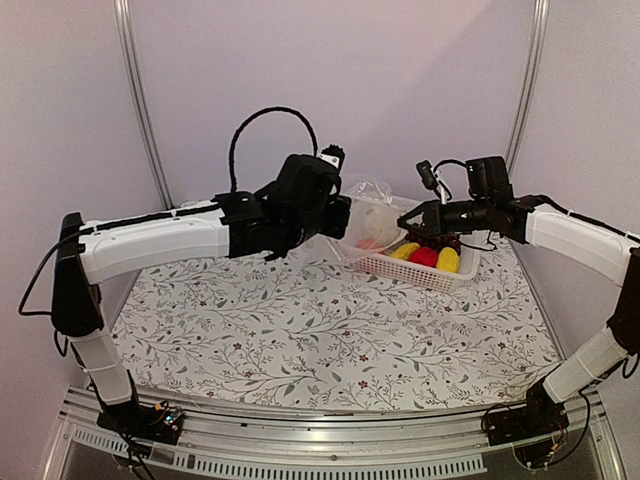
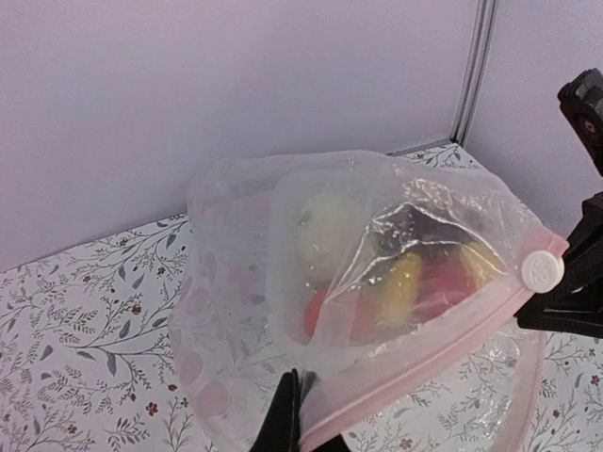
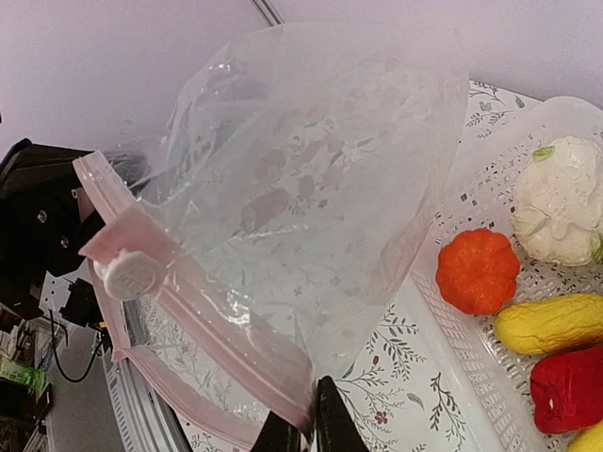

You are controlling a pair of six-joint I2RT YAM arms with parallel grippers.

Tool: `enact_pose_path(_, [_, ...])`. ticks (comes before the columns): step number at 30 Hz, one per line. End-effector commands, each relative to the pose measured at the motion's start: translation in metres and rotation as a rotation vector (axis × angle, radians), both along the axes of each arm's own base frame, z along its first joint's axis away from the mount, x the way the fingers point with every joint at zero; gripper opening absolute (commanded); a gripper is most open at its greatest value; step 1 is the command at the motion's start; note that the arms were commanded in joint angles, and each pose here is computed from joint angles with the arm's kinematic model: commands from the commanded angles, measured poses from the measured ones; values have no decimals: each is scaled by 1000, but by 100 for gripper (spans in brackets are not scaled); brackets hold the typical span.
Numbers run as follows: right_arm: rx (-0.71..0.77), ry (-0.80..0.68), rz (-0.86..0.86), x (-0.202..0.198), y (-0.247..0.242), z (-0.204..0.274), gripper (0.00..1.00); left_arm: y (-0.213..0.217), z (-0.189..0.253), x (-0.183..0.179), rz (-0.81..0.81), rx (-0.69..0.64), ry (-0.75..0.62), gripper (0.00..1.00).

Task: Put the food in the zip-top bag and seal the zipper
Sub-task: Pass from the right arm to the left, then pick up the fake vegetable from the bin.

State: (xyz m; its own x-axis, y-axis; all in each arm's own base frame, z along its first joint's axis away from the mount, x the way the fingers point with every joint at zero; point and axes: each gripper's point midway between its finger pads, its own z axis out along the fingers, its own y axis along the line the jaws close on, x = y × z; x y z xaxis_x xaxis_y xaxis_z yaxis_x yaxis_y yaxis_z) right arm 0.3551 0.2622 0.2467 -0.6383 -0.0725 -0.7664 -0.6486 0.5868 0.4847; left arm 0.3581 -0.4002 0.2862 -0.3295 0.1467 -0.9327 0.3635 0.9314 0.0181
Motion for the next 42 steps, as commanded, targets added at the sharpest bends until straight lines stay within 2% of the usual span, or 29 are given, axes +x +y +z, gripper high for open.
enact_pose_path(1, [48, -25, 164, -25, 5, 18, 12, 16, 11, 4, 8, -12, -14, 0])
enact_pose_path(6, [143, -77, 446, -69, 17, 49, 41, 36, 5, 9, 1, 61, 21, 0])
enact_pose_path(10, [101, -163, 481, -74, 9, 53, 48, 80, 8, 14, 36, 142, 27, 0])
enact_pose_path(14, [39, -200, 398, -58, -8, 48, 49, 124, 26, 15, 78, 230, -18, 0])
enact_pose_path(17, [0, -210, 331, -42, -22, 46, 49, 142, 44, 17, 84, 296, -66, 0])
enact_pose_path(21, [-77, -216, 237, -17, -39, 37, 50, 122, 34, 16, -54, 340, -59, 0])
enact_pose_path(27, [-231, -231, 133, 15, -56, 10, 50, 71, -26, 12, -226, 227, 105, 0])
enact_pose_path(38, [-363, -198, 80, 47, -68, -26, 52, 61, -44, 0, -296, 81, 129, 0])
enact_pose_path(42, [-401, -154, 58, 61, -71, -45, 59, 66, -43, -1, -287, 57, 108, 0])
